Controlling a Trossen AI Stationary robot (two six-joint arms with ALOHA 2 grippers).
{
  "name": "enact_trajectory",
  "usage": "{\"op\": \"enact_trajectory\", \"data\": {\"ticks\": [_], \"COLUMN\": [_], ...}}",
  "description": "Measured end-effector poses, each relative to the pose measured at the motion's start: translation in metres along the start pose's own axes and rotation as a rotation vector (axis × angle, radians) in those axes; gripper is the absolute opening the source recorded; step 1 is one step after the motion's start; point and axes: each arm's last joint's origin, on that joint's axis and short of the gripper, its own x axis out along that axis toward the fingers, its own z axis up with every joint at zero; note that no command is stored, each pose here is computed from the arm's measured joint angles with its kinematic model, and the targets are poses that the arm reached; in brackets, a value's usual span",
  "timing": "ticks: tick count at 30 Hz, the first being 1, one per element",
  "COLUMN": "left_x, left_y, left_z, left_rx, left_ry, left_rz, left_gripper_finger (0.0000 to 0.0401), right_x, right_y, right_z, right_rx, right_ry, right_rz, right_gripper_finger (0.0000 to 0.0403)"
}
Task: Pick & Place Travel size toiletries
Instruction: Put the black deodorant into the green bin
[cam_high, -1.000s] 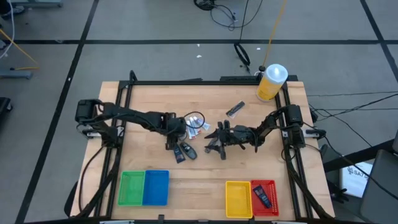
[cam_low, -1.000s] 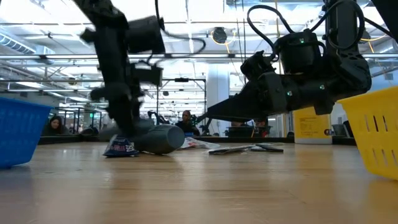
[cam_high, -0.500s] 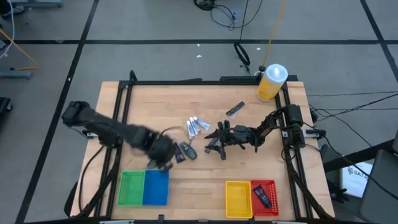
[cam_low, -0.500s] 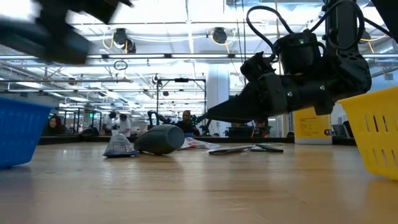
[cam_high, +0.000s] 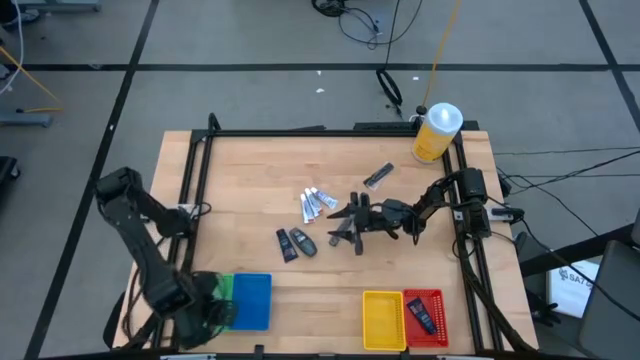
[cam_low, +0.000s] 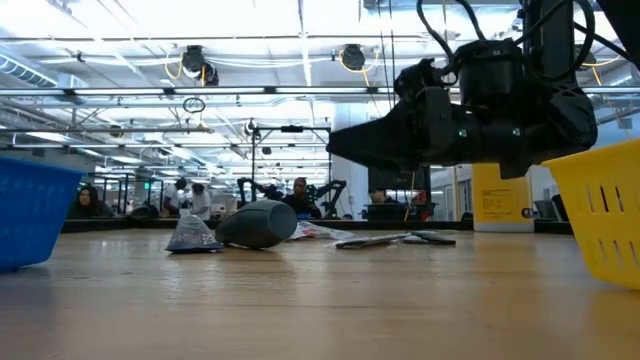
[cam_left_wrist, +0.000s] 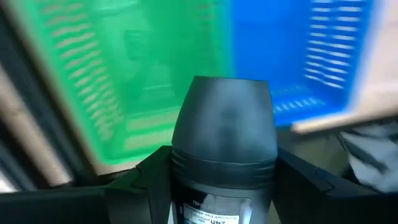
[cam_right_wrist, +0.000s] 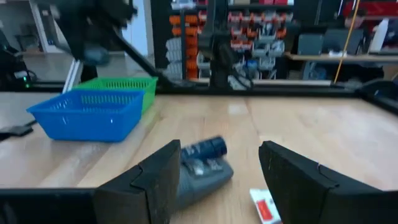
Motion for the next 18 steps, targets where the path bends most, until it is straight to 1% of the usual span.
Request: {"op": "enact_trajectory", "data": {"ticks": [2,4,8,13,15,18], "left_x": [0.01,0.018,0.034,0.048,0.052,0.058], "left_y": [0.005,0.005,0.003,0.006,0.007,0.007], "left_z": [0.001,0.006,0.024,0.041,0.047,0.05], "left_rx": [-0.038,-0.062,-0.11,-0.107,-0.105,-0.097], "left_ry": [-0.019,-0.026,-0.044,-0.016,-0.021,-0.005], "left_rz": [0.043,0.083,0.153,0.257,0.276,0.266], "left_gripper_finger": [0.0206,0.0206,0.0206,0.0207,0.0207,0.0207], "right_x": [0.0,0.0,0.003,0.004,0.004,0.004], "right_y": [0.0,0.0,0.0,0.0,0.0,0.0], "right_z": [0.002,0.003,0.005,0.005,0.005,0.005], "right_rx": [-0.002,-0.007,-0.024,-0.024,-0.024,-0.024], "right_ry": [-0.021,-0.027,-0.04,-0.044,-0.044,-0.044], "right_rz": [0.0,0.0,0.0,0.0,0.001,0.002], "right_gripper_finger": [0.021,0.021,0.021,0.021,0.021,0.021]}}
